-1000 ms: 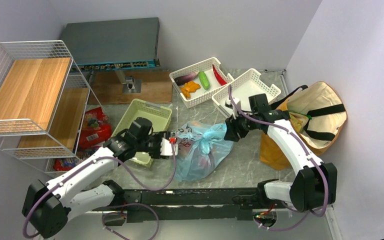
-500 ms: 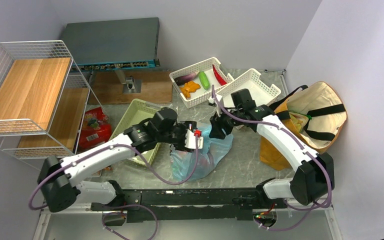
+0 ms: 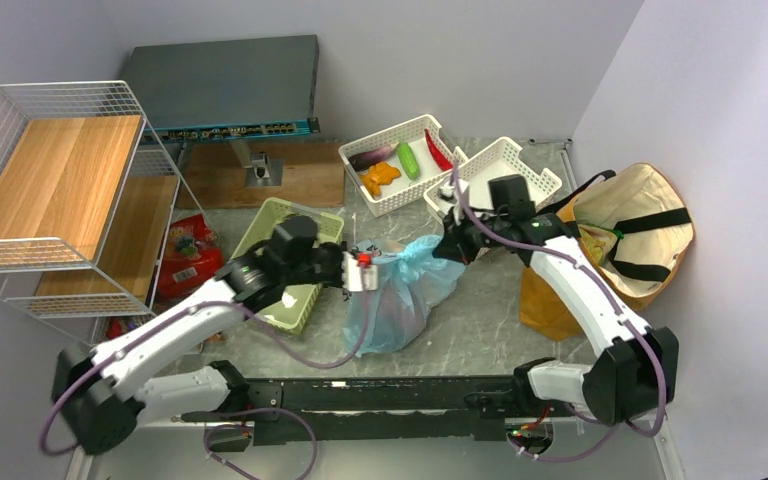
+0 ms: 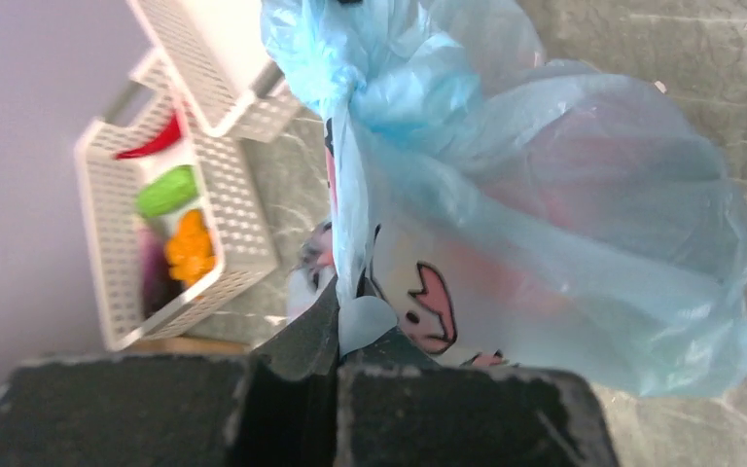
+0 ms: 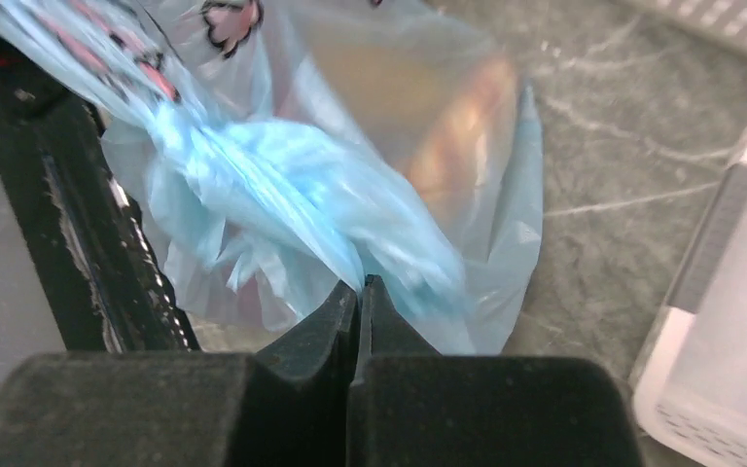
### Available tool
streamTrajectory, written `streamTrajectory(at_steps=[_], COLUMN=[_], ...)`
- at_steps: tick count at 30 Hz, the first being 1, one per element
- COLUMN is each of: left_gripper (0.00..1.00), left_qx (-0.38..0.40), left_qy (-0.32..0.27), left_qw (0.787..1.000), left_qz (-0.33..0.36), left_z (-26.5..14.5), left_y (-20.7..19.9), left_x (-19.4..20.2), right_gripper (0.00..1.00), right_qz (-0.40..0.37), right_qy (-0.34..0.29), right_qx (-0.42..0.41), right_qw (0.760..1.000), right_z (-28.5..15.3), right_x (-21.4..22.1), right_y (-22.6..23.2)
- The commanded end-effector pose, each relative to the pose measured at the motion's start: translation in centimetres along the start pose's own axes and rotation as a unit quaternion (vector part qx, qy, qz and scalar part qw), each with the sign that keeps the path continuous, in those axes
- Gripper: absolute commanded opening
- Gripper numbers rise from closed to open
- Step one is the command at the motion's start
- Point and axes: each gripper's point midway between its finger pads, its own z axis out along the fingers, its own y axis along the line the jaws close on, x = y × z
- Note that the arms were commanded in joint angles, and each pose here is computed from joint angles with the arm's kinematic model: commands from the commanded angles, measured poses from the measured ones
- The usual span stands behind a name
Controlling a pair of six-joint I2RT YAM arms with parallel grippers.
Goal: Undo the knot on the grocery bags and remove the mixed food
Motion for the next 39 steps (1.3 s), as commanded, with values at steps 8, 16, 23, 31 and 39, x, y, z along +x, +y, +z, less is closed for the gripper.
streamTrajectory(at_steps=[8,16,23,31,39], left_gripper=[0.00,0.79,0.77,0.17,0.00], left_qx=[0.050,-0.002,-0.011,-0.010,0.030], left_qy=[0.051,0.001,-0.052,0.068,-0.049], left_qw=[0.997,0.999,0.998,0.995,0.998], left_qz=[-0.008,-0.047,-0.024,-0.075,-0.028], left_z=[-6.5,-5.6,-1.4,2.5,-4.7], left_y=[-6.9,-1.2,-0.5,-0.7,-2.1], left_x=[8.8,2.4,-4.2,2.0,-0.9], right_gripper=[0.00,0.56,0.59,0.00,0.00], right_qz=[0.057,-0.009,-0.052,-0.018,0.076], right_qy=[0.025,0.000,0.001,0.019,0.024], right_qx=[0.122,0.018,0.010,0.017,0.158], right_qw=[0.991,1.000,0.999,1.000,0.984], right_z=[-5.7,-4.5,-0.6,1.3,-4.3], right_x=[5.1,-0.4,-1.9,-1.2,2.5], right_y=[-6.3,-0.8,-0.2,-1.5,-8.7])
